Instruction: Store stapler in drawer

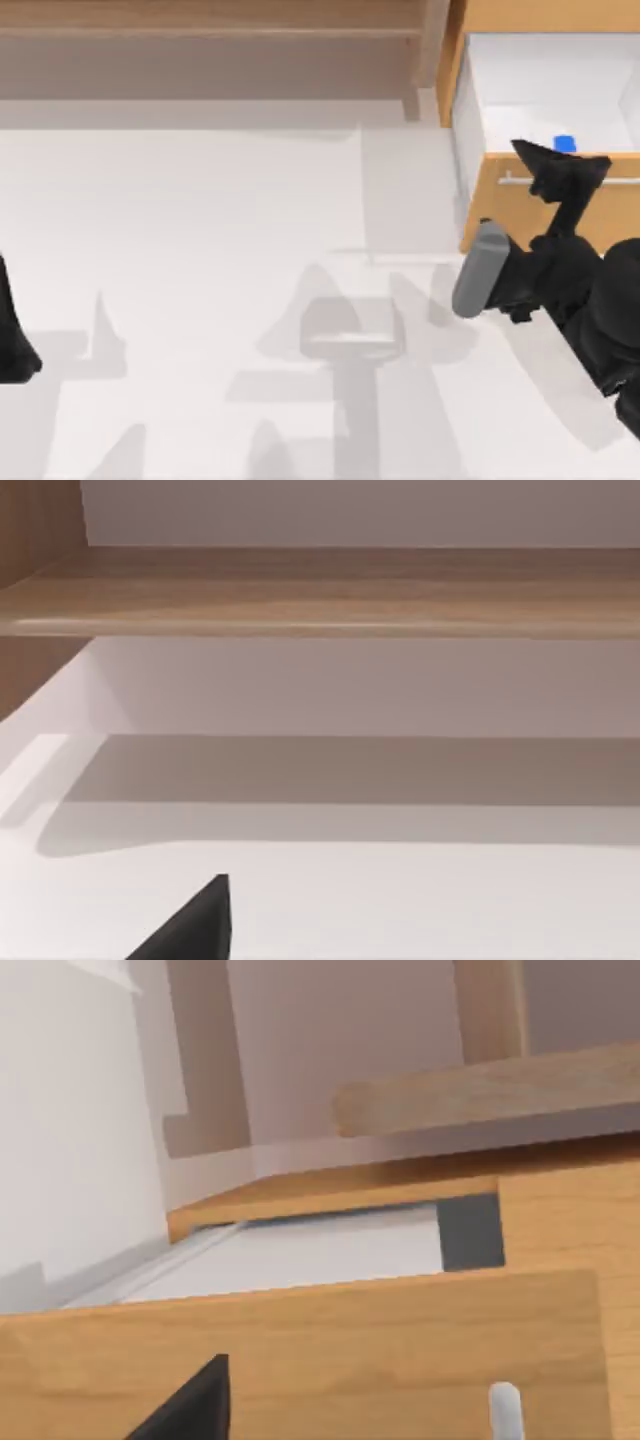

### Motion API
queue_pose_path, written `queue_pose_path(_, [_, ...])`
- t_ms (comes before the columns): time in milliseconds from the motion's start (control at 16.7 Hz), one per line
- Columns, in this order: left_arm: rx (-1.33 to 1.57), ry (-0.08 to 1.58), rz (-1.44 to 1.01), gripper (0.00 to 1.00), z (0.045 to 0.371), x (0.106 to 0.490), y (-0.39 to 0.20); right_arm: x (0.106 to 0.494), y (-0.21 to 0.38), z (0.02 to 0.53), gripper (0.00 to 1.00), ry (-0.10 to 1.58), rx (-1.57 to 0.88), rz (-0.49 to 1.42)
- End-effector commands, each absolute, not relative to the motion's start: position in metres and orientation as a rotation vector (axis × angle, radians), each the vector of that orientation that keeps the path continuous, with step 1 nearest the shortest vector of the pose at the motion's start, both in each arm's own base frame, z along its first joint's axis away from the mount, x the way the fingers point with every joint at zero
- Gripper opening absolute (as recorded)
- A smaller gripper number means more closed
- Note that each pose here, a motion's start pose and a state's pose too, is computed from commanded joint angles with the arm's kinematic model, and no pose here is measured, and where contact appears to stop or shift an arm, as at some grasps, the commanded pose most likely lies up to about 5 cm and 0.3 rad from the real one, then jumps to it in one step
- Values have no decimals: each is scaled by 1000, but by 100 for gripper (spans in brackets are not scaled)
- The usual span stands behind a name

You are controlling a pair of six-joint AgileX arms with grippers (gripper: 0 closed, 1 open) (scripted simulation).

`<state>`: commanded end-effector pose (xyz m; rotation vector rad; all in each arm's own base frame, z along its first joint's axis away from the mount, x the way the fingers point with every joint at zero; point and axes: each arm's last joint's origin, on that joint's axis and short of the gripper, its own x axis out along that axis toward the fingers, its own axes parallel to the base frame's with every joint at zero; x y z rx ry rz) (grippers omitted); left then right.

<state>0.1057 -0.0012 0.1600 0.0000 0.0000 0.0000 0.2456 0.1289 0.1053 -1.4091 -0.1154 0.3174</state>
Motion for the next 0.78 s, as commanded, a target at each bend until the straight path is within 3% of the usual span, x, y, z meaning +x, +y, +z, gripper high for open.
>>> queue_pose_path(420, [0, 0, 0, 100, 160, 106, -1, 228, 75, 90, 100, -4, -1564, 14])
queue_pose_path(780, [0, 0, 0, 100, 160, 106, -1, 228, 71, 89, 100, 8, -1571, -8])
